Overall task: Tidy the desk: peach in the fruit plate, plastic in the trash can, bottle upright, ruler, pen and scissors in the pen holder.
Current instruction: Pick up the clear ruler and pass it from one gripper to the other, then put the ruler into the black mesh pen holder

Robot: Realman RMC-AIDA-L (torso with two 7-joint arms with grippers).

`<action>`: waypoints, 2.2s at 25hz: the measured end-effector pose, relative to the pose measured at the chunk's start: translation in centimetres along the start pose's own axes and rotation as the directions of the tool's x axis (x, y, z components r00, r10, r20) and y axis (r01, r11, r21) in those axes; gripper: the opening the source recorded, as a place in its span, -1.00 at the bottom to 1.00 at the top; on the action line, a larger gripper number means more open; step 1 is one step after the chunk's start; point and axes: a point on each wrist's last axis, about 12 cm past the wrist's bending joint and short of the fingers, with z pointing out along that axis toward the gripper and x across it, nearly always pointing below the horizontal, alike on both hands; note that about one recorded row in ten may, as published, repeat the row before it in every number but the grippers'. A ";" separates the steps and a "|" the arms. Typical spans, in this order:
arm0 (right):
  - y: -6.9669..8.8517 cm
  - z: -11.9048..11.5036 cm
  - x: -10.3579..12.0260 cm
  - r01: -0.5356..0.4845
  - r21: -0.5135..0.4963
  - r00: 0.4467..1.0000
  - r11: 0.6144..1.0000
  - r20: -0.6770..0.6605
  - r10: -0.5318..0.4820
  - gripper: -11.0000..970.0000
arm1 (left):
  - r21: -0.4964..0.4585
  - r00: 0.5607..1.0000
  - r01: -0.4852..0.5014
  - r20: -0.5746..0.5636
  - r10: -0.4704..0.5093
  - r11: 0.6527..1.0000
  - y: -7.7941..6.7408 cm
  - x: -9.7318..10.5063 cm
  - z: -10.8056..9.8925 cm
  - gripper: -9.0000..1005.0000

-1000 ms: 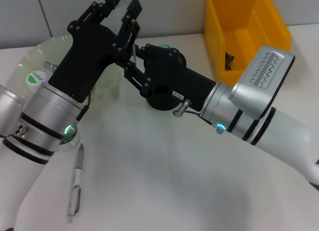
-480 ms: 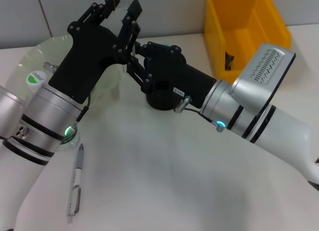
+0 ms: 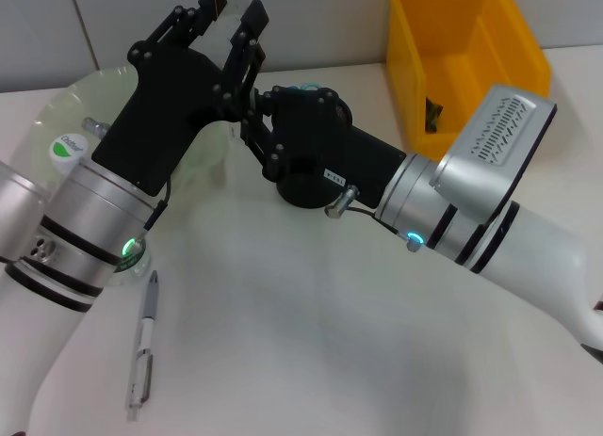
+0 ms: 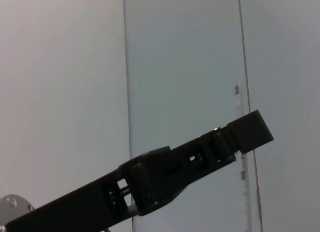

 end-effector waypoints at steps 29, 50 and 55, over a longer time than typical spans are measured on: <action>-0.1 0.0 -0.1 0.012 0.016 1.000 1.000 0.012 -0.013 -0.80 | 0.004 1.000 0.006 -0.004 -0.006 1.000 -0.2 0.1 -0.1 0.02; 0.0 0.0 -0.3 0.003 0.012 1.000 1.000 0.028 -0.004 -0.97 | 0.001 1.000 0.007 -0.006 -0.006 1.000 -0.1 0.1 -0.1 0.05; 0.0 0.0 -0.3 0.003 0.011 1.000 1.000 0.029 -0.004 -0.96 | 0.000 1.000 0.017 -0.006 -0.017 1.000 -0.1 0.2 -0.2 0.06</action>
